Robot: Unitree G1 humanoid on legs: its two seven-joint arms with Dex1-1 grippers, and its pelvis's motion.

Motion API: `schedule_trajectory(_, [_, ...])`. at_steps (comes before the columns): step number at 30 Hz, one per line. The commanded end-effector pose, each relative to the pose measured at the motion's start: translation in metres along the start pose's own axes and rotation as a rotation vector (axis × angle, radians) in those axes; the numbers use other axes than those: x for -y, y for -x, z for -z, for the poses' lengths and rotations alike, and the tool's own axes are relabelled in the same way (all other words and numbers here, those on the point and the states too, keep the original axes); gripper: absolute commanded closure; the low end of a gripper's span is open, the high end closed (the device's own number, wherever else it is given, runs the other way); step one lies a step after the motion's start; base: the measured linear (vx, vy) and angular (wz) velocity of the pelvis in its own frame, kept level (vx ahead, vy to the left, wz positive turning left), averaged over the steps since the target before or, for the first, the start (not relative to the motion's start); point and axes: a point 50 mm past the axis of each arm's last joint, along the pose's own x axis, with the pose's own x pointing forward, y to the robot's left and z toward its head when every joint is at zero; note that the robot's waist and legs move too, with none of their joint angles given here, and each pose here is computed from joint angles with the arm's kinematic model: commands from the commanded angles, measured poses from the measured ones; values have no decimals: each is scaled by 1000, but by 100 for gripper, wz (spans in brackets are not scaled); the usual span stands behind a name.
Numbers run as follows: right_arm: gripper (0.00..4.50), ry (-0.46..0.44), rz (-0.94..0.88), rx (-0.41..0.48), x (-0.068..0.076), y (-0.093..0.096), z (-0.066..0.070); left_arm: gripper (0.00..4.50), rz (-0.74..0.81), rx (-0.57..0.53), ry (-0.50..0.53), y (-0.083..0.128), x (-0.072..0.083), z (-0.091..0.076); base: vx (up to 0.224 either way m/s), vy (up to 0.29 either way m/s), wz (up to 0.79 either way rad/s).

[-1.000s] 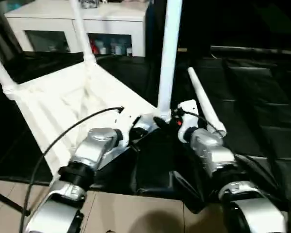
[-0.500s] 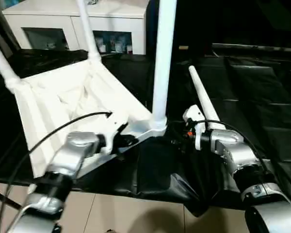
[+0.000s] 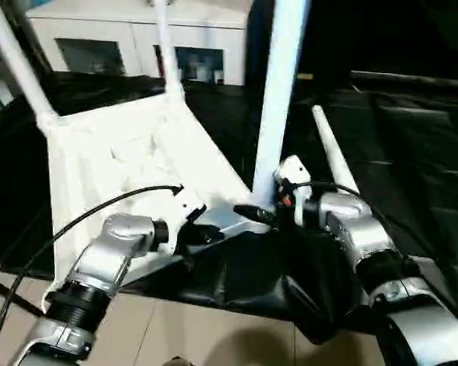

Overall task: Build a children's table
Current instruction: Rotate leg to tighten

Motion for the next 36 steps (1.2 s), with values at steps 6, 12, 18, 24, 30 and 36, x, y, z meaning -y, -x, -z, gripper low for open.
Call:
schedule_trajectory(6, [46,34,-48,-10,-3,0,0,450,47,20,-7,-1,6,-4,0,0,0])
schedule_trajectory(12, [67,63,-23,-71,1,5,7,450,42,14,-4,1,5,-2,0,0,0])
schedule_trajectory(18, [114,54,-7,-77,4,8,9,450,41,11,-3,2,5,-2,0,0,0])
schedule_trajectory(24, [162,48,-7,-72,5,7,9,450,41,11,-2,3,4,-2,0,0,0])
schedule_trajectory(30, [178,19,-15,-50,2,4,10,450,40,5,1,3,3,-1,0,0,0])
schedule_trajectory(36, [178,-84,139,-53,3,-2,21,450,-92,4,39,-1,-8,-3,0,0,0])
